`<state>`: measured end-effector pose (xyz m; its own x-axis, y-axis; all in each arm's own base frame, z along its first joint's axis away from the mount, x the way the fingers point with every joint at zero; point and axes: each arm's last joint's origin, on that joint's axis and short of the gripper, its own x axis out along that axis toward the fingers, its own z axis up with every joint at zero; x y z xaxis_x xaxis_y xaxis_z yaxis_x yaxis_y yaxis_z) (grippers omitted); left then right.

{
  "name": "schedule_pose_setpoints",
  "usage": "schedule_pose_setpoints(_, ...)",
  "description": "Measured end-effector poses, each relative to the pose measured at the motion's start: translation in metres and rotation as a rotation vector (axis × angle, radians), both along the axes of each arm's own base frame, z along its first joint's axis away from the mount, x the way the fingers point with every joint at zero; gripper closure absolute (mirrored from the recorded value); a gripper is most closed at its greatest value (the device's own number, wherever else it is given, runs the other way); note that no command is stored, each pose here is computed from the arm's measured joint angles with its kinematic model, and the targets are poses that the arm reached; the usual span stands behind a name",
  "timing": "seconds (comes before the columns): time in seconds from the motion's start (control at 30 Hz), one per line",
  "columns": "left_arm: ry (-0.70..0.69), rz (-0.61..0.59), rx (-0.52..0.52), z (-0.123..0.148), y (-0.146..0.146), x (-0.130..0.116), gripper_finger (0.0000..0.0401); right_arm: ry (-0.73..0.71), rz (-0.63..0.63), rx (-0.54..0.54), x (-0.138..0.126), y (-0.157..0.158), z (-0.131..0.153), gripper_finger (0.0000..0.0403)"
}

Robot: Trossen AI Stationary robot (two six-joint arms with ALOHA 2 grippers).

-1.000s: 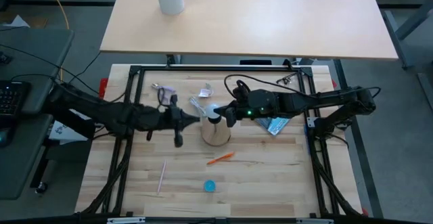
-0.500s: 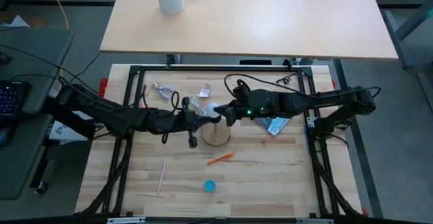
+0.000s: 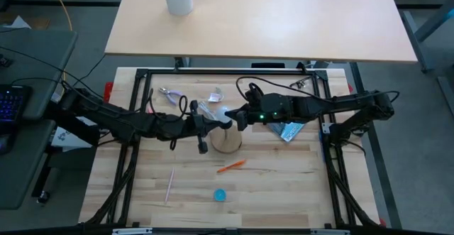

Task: Screw lightbulb
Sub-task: Insert the light bulb into the lamp

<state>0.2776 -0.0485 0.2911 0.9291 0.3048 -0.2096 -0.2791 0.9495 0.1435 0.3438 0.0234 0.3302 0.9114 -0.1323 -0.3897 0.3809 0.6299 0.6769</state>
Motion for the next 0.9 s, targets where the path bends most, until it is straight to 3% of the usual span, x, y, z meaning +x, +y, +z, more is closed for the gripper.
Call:
schedule_pose_setpoints(0.43, 0.021, 0.020, 0.048, 0.000, 0.003, 0.000, 0.0401, 0.009, 0.002, 0.017, -0.002, 0.012, -0.001, 0.0403)
schedule_pose_setpoints(0.63, -0.018, 0.073, 0.058, 0.007, 0.011, -0.002, 0.0401, 0.102, 0.017, 0.036, -0.001, 0.015, -0.017, 0.0403)
schedule_pose_setpoints(0.73, -0.035, 0.081, 0.055, 0.012, 0.016, -0.006, 0.0401, 0.039, 0.001, 0.052, -0.004, 0.014, -0.004, 0.0403)
schedule_pose_setpoints(0.9, -0.041, 0.083, 0.054, 0.018, 0.018, -0.012, 0.0401, 0.056, 0.025, 0.055, -0.002, 0.019, -0.009, 0.0403)
